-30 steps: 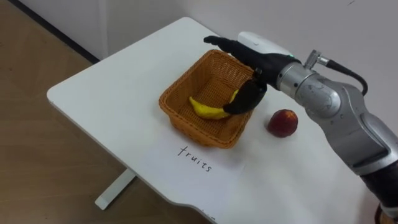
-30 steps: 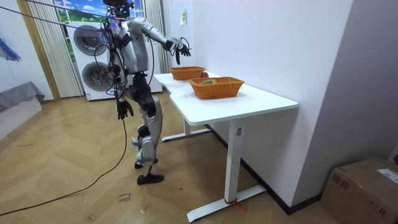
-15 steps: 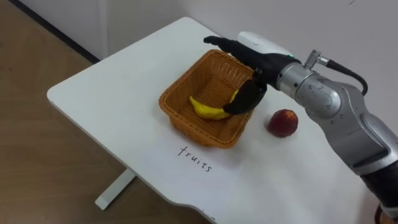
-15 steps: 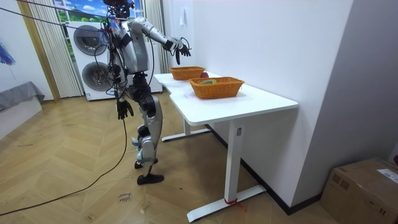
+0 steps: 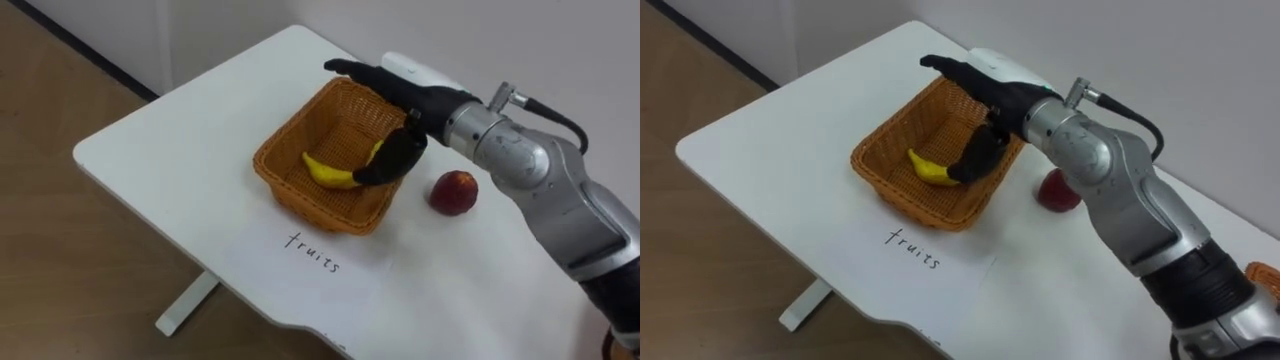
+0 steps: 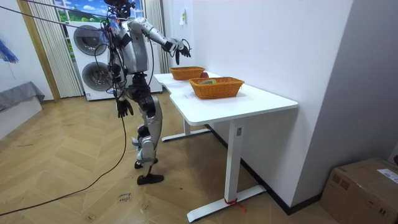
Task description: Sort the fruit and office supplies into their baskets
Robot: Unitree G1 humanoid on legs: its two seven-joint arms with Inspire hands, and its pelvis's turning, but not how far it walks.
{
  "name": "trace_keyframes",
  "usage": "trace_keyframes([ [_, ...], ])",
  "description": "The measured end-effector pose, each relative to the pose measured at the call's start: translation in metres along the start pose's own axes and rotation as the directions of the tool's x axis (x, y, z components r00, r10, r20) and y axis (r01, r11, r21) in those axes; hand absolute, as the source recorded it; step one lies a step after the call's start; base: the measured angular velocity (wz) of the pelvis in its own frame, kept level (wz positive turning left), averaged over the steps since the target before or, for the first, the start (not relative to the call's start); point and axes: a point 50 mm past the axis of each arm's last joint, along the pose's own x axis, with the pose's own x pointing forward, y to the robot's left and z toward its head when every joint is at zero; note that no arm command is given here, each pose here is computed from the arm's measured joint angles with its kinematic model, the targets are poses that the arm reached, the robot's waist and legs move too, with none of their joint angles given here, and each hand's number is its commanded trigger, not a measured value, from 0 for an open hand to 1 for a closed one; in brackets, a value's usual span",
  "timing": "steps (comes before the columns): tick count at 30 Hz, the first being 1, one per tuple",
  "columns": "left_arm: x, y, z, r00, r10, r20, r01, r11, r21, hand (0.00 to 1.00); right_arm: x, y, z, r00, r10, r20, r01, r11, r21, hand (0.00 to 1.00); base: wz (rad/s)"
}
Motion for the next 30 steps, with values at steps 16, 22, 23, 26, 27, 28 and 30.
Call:
trace_keyframes([
  [16, -0.01, -0.024, -0.022, 0.999, -0.02, -0.045, 0.022, 0.999, 0.037, 0.0, -0.016, 0.017, -0.042, 0.961, -0.247, -0.125, 0.276, 0.818, 0.504, 0.0, 0.0],
  [22, -0.012, -0.029, -0.024, 0.999, -0.022, -0.049, 0.024, 0.999, 0.04, 0.0, -0.017, 0.015, -0.049, 0.927, -0.324, -0.19, 0.374, 0.75, 0.545, 0.0, 0.02],
  [23, -0.013, -0.031, -0.024, 0.998, -0.028, -0.05, 0.029, 0.999, 0.037, 0.0, -0.018, 0.013, -0.053, 0.917, -0.343, -0.205, 0.398, 0.736, 0.547, 0.0, 0.0],
  [26, -0.014, -0.036, -0.023, 0.998, -0.042, -0.05, 0.044, 0.998, 0.033, 0.0, -0.02, 0.007, -0.058, 0.879, -0.404, -0.252, 0.473, 0.677, 0.565, 0.0, 0.0],
  [27, -0.014, -0.036, -0.023, 0.998, -0.043, -0.05, 0.045, 0.998, 0.033, 0.0, -0.02, 0.006, -0.059, 0.874, -0.412, -0.257, 0.481, 0.67, 0.565, 0.0, 0.0],
  [28, -0.014, -0.036, -0.024, 0.998, -0.044, -0.052, 0.046, 0.998, 0.033, 0.0, -0.021, 0.005, -0.059, 0.868, -0.424, -0.26, 0.493, 0.662, 0.565, 0.0, 0.0],
  [30, -0.014, -0.036, -0.026, 0.997, -0.045, -0.057, 0.047, 0.998, 0.035, 0.0, -0.021, 0.004, -0.058, 0.86, -0.438, -0.263, 0.504, 0.644, 0.575, 0.0, 0.0],
])
